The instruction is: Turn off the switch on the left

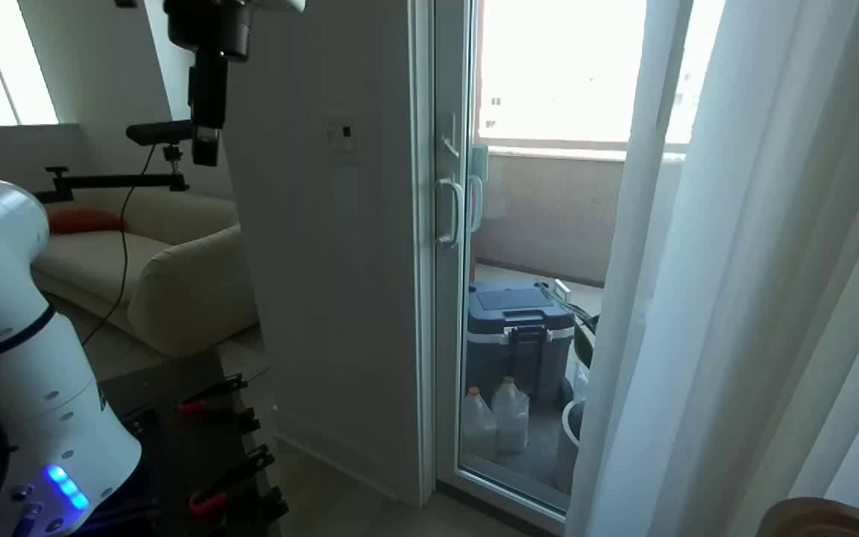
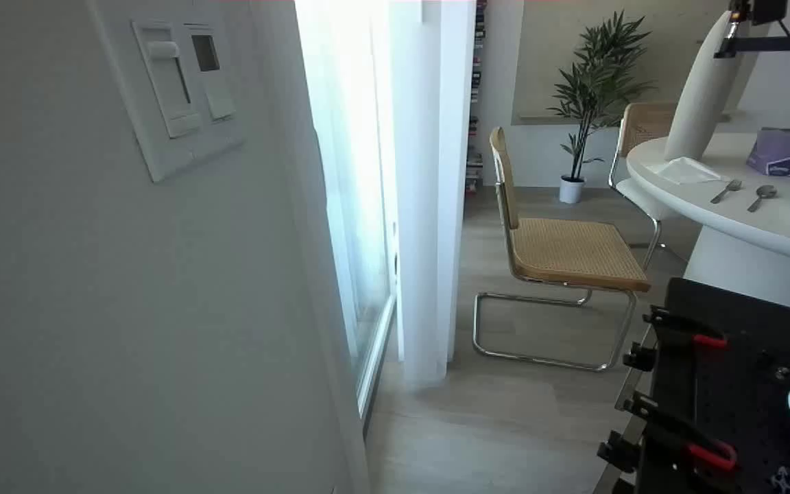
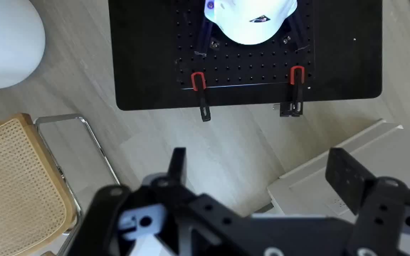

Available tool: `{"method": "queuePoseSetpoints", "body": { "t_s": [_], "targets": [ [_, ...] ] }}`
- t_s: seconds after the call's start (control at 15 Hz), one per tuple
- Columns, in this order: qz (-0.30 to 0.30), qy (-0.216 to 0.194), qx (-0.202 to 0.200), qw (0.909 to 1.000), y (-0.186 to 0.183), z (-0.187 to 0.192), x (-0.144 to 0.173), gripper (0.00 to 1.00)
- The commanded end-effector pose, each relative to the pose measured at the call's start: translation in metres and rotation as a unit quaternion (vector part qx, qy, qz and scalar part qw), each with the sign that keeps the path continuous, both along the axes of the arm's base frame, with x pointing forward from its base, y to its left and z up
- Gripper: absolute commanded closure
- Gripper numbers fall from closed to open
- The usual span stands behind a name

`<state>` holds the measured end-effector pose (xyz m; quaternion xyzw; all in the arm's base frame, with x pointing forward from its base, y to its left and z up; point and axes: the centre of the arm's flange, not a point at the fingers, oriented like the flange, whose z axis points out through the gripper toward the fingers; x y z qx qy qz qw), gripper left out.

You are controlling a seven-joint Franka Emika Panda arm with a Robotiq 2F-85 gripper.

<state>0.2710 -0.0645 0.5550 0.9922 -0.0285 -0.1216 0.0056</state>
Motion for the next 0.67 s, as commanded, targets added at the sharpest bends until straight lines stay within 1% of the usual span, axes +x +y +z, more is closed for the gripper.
{"method": "queuePoseSetpoints", "body": {
  "t_s": [0.0,0.27,0.47,0.6],
  "targets": [
    [0.000,0.000,0.000,1.0000,0.000,0.000,0.000,0.00],
    [0.000,0.000,0.000,1.0000,0.000,0.000,0.000,0.00],
    [0.041,0.014,0.014,0.9989,0.012,-0.002,0.002,0.00],
    [0.085,0.020,0.025,0.9959,0.024,-0.004,0.002,0.00]
  ]
}}
